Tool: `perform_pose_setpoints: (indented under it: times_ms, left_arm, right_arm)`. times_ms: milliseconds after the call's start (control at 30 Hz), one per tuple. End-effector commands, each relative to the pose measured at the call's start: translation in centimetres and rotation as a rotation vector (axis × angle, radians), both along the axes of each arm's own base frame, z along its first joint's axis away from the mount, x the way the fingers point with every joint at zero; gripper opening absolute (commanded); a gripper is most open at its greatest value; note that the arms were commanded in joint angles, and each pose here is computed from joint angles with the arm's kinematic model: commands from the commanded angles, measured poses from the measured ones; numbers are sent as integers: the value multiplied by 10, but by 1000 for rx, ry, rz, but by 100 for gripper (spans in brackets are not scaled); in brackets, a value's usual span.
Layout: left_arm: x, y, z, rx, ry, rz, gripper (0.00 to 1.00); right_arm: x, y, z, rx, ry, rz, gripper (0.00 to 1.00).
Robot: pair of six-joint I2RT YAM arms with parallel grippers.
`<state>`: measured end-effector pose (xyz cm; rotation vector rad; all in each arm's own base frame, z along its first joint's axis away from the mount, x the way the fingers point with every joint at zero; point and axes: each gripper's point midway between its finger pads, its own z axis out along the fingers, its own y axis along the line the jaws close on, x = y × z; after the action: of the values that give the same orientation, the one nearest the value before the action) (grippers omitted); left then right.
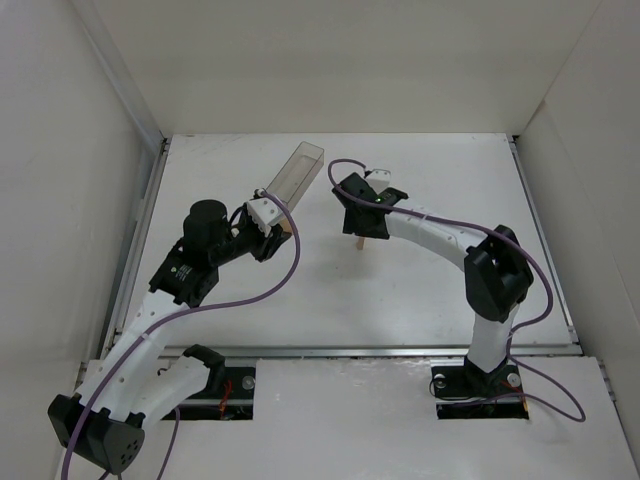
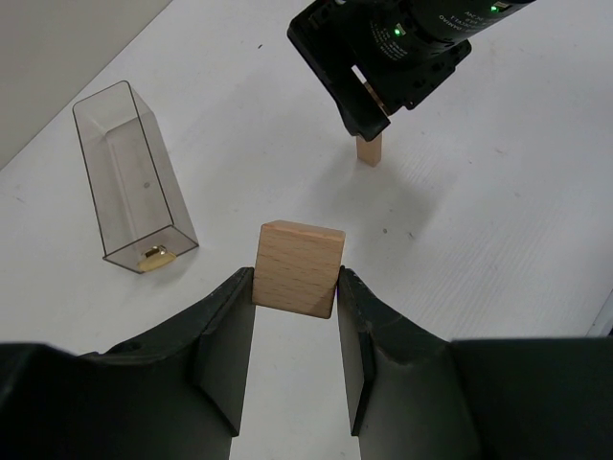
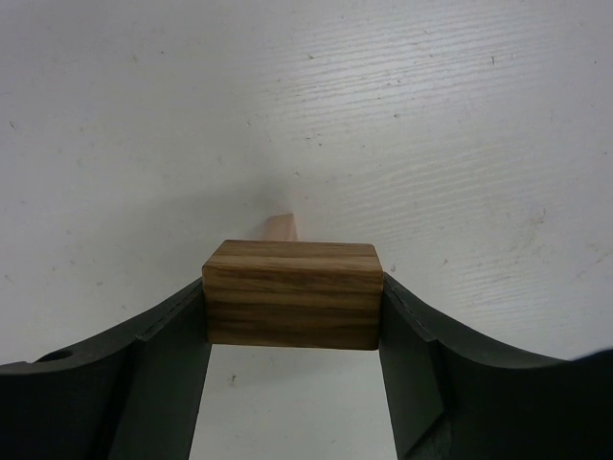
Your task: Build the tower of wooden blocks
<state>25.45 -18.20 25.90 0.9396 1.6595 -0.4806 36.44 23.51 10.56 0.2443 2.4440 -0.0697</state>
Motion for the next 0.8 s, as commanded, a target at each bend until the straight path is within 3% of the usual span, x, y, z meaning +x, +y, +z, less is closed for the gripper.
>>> perform_pose_setpoints:
  times_ms: [0, 767]
  left_arm:
    - [6, -1, 24, -32, -81, 0, 11]
    - [6, -1, 25, -26, -88, -3, 11]
  right_arm:
    - [6, 2, 19, 8, -47, 34, 65]
    - [4, 17, 45, 73, -80, 163, 65]
